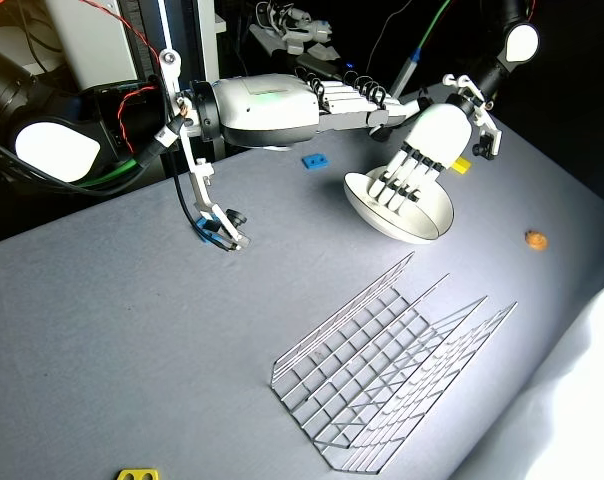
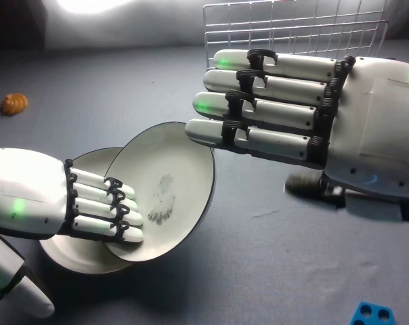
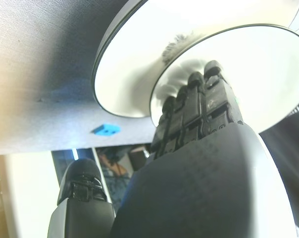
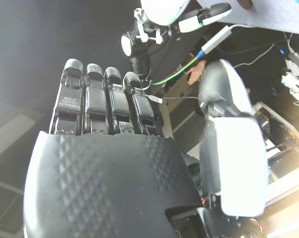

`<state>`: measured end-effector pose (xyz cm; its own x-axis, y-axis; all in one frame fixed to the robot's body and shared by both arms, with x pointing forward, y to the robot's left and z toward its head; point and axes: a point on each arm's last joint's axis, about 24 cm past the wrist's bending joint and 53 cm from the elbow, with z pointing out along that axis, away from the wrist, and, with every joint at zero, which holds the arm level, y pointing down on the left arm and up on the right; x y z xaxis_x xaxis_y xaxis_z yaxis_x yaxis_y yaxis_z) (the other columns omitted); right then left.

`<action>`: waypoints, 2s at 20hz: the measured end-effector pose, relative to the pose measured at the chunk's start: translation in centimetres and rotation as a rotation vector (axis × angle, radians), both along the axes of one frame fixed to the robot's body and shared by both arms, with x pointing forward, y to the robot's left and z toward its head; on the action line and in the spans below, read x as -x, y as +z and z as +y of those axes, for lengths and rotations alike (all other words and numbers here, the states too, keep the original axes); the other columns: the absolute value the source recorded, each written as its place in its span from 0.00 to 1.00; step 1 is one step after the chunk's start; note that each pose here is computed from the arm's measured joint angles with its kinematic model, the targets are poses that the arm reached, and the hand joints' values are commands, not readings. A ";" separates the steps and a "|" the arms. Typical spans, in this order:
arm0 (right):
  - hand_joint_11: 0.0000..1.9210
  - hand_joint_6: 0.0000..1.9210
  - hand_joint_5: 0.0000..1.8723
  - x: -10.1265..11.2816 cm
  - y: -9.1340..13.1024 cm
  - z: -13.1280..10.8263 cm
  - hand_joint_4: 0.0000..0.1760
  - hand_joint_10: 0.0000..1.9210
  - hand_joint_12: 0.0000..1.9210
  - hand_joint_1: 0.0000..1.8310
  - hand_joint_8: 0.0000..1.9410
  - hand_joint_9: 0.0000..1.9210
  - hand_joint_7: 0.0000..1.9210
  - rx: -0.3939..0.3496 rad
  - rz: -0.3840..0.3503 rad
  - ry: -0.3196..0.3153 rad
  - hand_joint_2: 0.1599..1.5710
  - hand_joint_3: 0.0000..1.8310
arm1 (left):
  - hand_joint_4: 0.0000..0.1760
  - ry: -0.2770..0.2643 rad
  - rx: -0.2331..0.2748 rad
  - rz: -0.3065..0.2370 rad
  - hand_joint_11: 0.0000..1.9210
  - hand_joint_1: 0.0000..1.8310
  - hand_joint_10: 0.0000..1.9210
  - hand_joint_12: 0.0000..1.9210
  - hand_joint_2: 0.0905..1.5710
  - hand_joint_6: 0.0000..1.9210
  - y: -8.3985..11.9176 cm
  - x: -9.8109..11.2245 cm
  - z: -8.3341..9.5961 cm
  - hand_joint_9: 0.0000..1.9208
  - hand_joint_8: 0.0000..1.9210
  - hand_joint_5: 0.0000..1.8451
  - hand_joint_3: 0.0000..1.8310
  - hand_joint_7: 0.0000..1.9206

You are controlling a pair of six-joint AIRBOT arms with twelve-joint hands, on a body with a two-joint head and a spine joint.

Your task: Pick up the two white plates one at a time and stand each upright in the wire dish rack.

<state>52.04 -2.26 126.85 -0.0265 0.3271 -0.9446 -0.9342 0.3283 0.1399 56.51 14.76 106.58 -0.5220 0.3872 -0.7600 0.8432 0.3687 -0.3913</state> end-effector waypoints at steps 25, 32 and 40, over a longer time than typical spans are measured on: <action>0.00 0.00 0.00 0.2 0.1 0.1 0.00 0.00 0.00 0.74 0.00 0.00 0.00 0.000 -0.008 0.007 0.68 0.00 | 0.00 0.001 0.000 0.000 0.00 0.00 0.00 0.00 0.69 0.00 0.0 0.0 0.0 0.00 0.00 0.04 0.00 0.02; 0.00 0.00 0.00 0.3 -0.1 0.5 0.00 0.00 0.00 0.65 0.00 0.00 0.00 0.009 -0.037 0.004 0.64 0.00 | 0.00 0.000 0.000 0.000 0.00 0.00 0.00 0.00 0.70 0.00 0.0 0.0 0.0 0.01 0.00 0.05 0.00 0.02; 0.00 0.00 0.00 -2.5 -2.9 3.5 0.00 0.00 0.00 0.63 0.00 0.00 0.00 0.053 -0.024 -0.026 0.63 0.00 | 0.00 0.001 0.000 0.000 0.00 0.00 0.00 0.00 0.69 0.00 0.0 0.0 0.0 0.00 0.00 0.04 0.00 0.02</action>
